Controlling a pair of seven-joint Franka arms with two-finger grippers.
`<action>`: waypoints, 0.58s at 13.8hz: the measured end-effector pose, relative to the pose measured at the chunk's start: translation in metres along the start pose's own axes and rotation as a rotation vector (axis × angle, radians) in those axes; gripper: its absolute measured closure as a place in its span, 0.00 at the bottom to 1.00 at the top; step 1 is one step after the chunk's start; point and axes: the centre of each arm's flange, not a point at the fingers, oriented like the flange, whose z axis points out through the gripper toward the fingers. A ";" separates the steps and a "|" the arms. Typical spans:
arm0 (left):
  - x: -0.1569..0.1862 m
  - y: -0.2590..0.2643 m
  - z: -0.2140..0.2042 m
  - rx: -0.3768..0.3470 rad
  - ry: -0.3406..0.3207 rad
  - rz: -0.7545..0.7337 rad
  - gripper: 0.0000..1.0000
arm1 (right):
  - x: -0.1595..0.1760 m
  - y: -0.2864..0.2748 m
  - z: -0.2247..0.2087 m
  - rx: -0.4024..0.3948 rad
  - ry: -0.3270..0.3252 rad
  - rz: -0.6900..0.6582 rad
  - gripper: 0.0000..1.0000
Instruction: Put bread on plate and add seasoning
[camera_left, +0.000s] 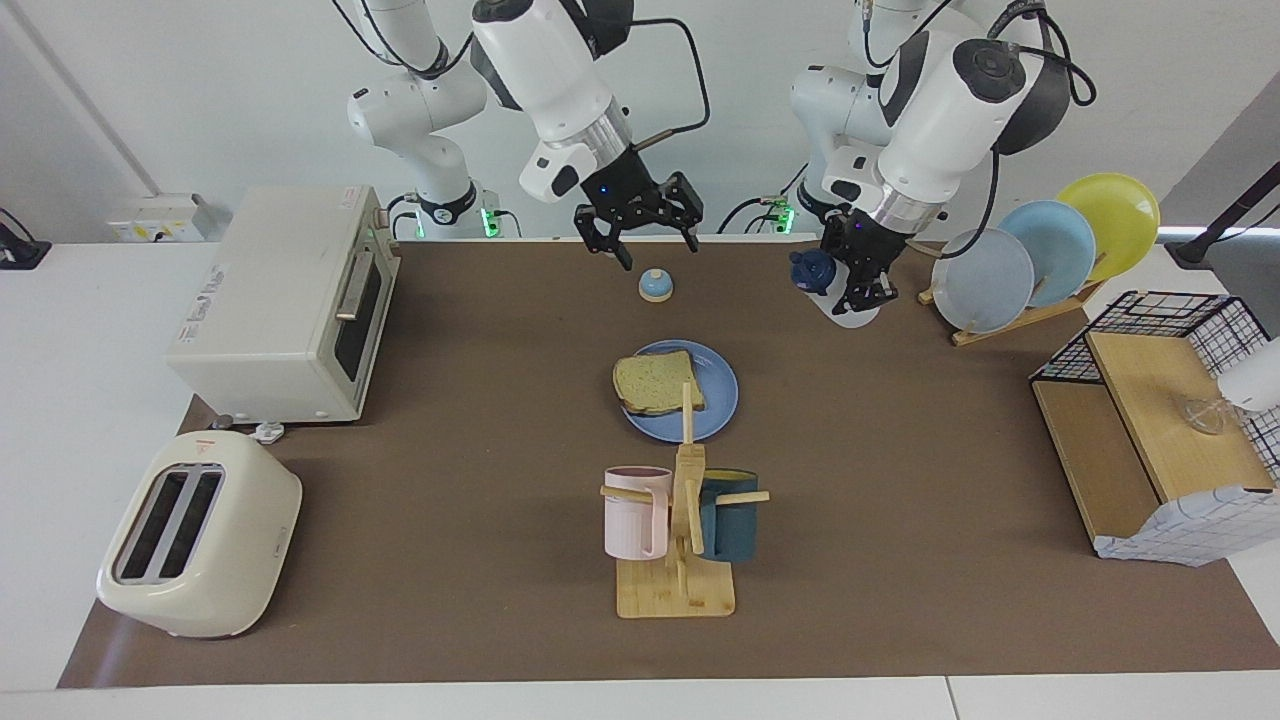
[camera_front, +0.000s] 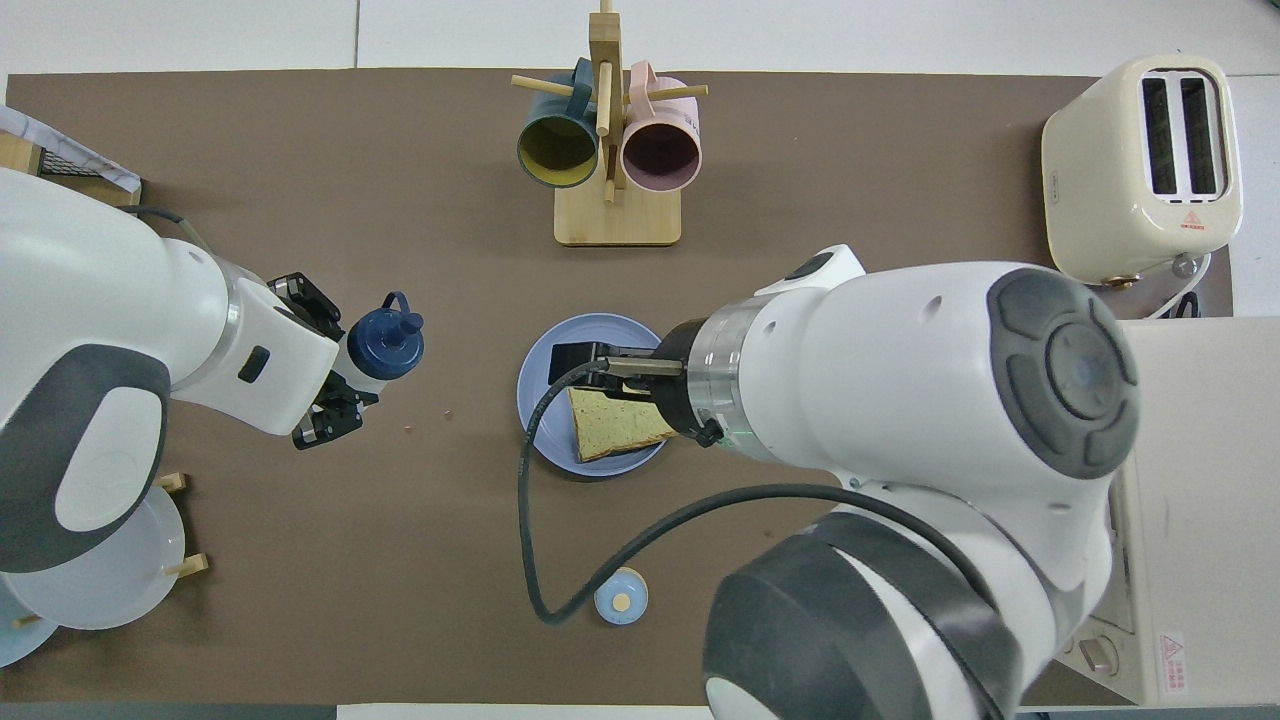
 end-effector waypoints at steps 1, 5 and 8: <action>0.001 0.003 -0.001 -0.002 0.000 0.013 0.58 | 0.003 -0.009 -0.016 0.009 0.000 -0.006 0.00; 0.014 0.017 0.004 -0.014 -0.004 0.057 0.58 | 0.015 -0.035 -0.025 0.061 0.013 0.018 0.00; 0.016 0.019 0.006 -0.016 -0.005 0.068 0.58 | 0.023 -0.049 -0.020 0.105 0.059 0.013 0.00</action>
